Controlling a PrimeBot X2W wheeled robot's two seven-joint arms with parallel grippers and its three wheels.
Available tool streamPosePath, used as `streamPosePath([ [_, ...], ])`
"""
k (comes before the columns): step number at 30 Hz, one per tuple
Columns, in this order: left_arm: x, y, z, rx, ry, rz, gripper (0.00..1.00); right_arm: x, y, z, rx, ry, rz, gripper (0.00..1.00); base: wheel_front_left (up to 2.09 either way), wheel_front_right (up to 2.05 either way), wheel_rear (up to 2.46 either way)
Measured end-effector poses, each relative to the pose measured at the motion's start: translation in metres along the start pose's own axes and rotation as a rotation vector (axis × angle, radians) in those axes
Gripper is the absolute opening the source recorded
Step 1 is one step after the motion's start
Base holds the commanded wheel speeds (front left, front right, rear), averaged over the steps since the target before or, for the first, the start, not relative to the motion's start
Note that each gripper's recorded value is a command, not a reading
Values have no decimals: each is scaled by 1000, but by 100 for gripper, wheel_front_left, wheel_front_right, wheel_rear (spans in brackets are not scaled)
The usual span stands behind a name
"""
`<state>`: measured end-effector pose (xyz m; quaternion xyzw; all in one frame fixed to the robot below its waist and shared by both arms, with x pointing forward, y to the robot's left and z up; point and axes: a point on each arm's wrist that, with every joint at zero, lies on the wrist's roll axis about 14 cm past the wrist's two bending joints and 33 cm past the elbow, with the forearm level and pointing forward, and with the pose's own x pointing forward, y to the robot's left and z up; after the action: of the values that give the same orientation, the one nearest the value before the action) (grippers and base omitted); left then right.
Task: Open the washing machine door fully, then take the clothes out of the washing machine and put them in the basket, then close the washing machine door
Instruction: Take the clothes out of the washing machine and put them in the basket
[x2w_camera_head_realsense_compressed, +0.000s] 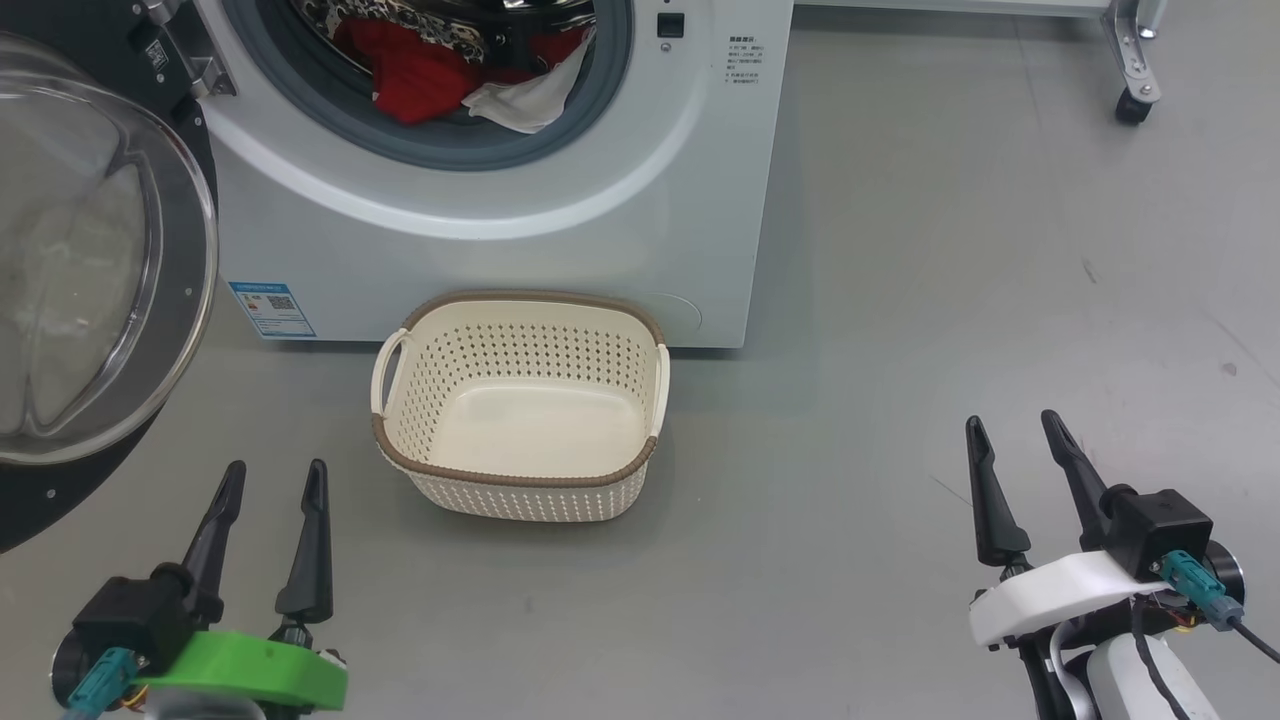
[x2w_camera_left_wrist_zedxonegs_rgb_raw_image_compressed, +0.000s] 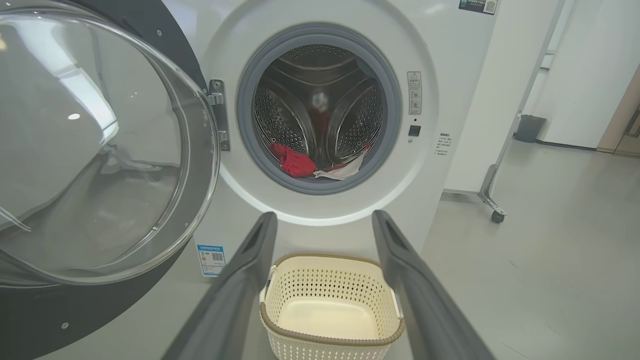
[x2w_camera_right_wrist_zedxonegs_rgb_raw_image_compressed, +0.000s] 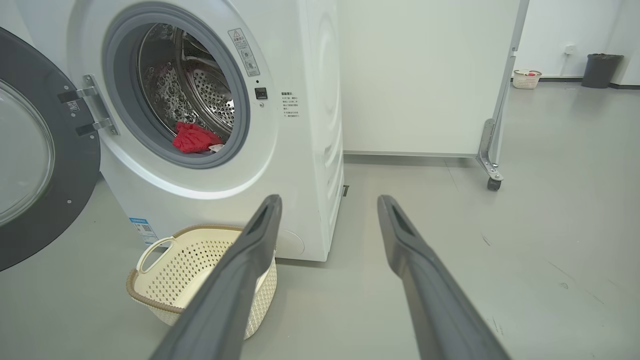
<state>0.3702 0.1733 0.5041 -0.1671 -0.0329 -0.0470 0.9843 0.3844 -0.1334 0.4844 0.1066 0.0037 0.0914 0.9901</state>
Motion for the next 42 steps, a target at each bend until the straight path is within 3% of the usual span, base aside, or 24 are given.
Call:
streamPosePath([
  [35,3,-6,-1,3,2,-21,100,-1,-5,-5,18,10,-28,100,0,0,0],
  [42,4,-15,0,-81,-12,-26,100,-1,-5,-7,21,14,-31,100,11,-11,0],
])
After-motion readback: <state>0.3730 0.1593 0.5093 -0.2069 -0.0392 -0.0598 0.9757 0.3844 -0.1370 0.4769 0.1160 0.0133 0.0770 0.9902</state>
